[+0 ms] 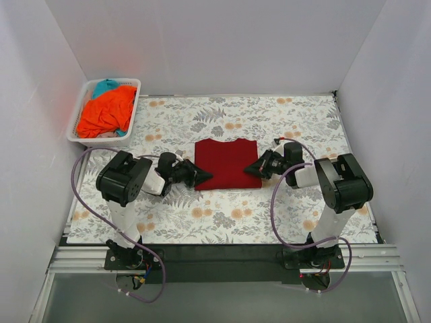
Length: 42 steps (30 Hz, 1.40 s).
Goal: Fold and stack the t-shirts
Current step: Fold the tshirt, then neatly place the folded tshirt to the corner
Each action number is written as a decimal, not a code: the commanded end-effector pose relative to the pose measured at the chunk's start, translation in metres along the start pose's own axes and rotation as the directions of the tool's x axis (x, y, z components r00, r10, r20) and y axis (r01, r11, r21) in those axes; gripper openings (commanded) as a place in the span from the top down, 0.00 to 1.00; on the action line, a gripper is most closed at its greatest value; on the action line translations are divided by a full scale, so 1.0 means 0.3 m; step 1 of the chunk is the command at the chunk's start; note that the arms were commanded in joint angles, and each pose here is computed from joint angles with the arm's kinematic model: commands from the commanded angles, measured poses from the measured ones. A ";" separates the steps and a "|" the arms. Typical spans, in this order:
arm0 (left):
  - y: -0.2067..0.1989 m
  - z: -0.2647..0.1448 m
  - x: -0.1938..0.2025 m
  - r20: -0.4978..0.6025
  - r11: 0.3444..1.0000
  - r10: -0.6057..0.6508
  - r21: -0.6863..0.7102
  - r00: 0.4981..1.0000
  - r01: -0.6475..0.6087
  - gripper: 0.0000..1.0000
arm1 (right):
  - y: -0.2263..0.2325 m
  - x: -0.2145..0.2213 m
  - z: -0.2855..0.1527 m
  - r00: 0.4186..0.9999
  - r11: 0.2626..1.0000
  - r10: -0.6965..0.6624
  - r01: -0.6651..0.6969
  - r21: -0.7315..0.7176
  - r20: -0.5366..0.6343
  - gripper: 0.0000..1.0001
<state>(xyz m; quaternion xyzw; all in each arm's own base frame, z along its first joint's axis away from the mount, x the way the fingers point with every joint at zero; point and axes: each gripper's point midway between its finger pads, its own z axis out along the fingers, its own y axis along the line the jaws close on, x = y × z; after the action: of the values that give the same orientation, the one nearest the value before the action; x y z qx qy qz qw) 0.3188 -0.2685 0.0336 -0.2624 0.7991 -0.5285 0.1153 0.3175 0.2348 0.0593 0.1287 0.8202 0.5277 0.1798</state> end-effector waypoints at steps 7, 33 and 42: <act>-0.058 -0.056 -0.028 0.039 0.996 0.086 -0.043 0.996 -0.085 0.82 | -0.038 -0.111 -0.047 0.993 0.998 -0.059 0.056 0.030 0.102 0.99; -0.501 -0.531 -0.294 0.424 0.867 0.459 -0.407 0.781 -0.289 0.08 | 0.059 0.051 0.282 0.810 0.512 -0.493 0.565 0.647 -0.317 0.26; -0.461 -0.509 -0.284 0.394 0.866 0.447 -0.414 0.803 -0.279 0.06 | -0.197 -0.011 0.050 0.837 0.406 -0.404 0.525 0.748 -0.368 0.25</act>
<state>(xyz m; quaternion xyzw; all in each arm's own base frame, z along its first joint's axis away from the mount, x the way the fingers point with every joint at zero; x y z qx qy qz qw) 0.3628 -0.1456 0.2147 -0.2433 0.8552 -0.2764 0.3647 0.3382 0.3014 0.0300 -0.0849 0.9626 0.1133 0.2311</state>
